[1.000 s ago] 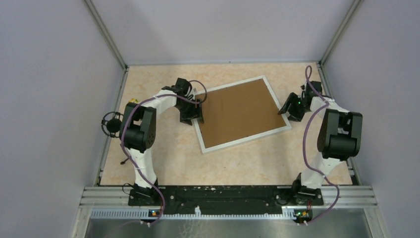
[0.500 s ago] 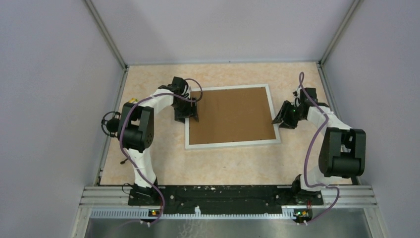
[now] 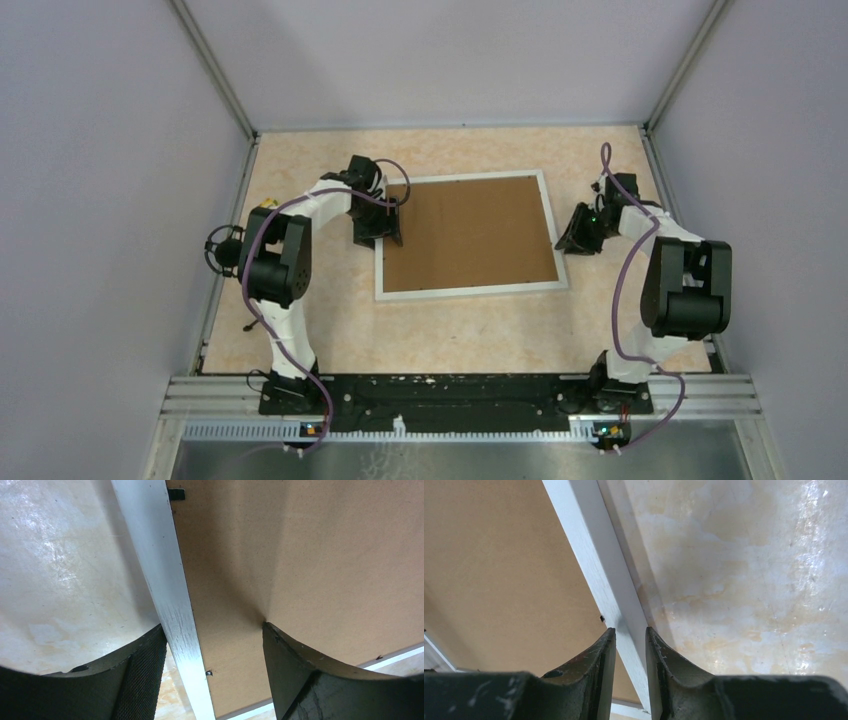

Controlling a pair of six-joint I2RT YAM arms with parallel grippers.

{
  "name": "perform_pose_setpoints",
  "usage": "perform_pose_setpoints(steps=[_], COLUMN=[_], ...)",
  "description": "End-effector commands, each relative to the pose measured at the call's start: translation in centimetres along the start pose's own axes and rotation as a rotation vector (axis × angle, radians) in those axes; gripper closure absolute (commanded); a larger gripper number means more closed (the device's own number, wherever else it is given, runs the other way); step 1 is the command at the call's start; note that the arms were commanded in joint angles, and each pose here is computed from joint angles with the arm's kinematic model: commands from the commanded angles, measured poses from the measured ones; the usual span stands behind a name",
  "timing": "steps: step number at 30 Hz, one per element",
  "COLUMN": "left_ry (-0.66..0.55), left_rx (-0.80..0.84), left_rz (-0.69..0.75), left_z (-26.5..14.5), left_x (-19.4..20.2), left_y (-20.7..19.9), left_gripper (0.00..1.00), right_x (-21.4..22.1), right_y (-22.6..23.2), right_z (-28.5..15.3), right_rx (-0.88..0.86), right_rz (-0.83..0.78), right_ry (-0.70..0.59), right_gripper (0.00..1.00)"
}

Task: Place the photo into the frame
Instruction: Adjust the photo frame at the center of the board.

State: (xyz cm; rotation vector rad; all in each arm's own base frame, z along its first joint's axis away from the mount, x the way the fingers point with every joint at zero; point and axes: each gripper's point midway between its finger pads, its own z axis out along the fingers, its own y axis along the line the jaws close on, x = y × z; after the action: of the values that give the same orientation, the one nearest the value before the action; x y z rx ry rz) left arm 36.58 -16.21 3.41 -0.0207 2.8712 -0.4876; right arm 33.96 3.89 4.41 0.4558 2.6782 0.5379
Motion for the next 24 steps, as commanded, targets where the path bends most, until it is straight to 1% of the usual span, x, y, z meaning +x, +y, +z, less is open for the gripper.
perform_pose_setpoints(steps=[1, 7, 13, 18, 24], left_ry=[-0.019, -0.019, -0.019, -0.018, -0.012], left_rx=[0.081, 0.086, 0.093, 0.095, 0.113], left_rz=[0.019, 0.02, 0.02, 0.021, 0.023], left_z=[-0.6, -0.6, -0.7, -0.7, -0.7], left_x=[-0.5, -0.5, -0.5, -0.5, -0.3], left_y=[-2.0, -2.1, -2.2, -2.2, -2.5], left_gripper=[0.26, 0.27, 0.27, 0.27, 0.27], right_x=[-2.6, -2.4, -1.1, -1.1, -0.6], right_y=[0.3, 0.6, 0.7, 0.6, 0.8], right_z=[0.1, 0.6, 1.5, 2.2, 2.6], right_rx=[0.004, -0.02, -0.03, -0.037, -0.028], right_rz=[-0.043, -0.036, -0.052, -0.051, -0.086], right_ry=[-0.065, -0.048, -0.011, -0.001, 0.032], right_gripper=[0.72, 0.73, 0.73, 0.73, 0.73])
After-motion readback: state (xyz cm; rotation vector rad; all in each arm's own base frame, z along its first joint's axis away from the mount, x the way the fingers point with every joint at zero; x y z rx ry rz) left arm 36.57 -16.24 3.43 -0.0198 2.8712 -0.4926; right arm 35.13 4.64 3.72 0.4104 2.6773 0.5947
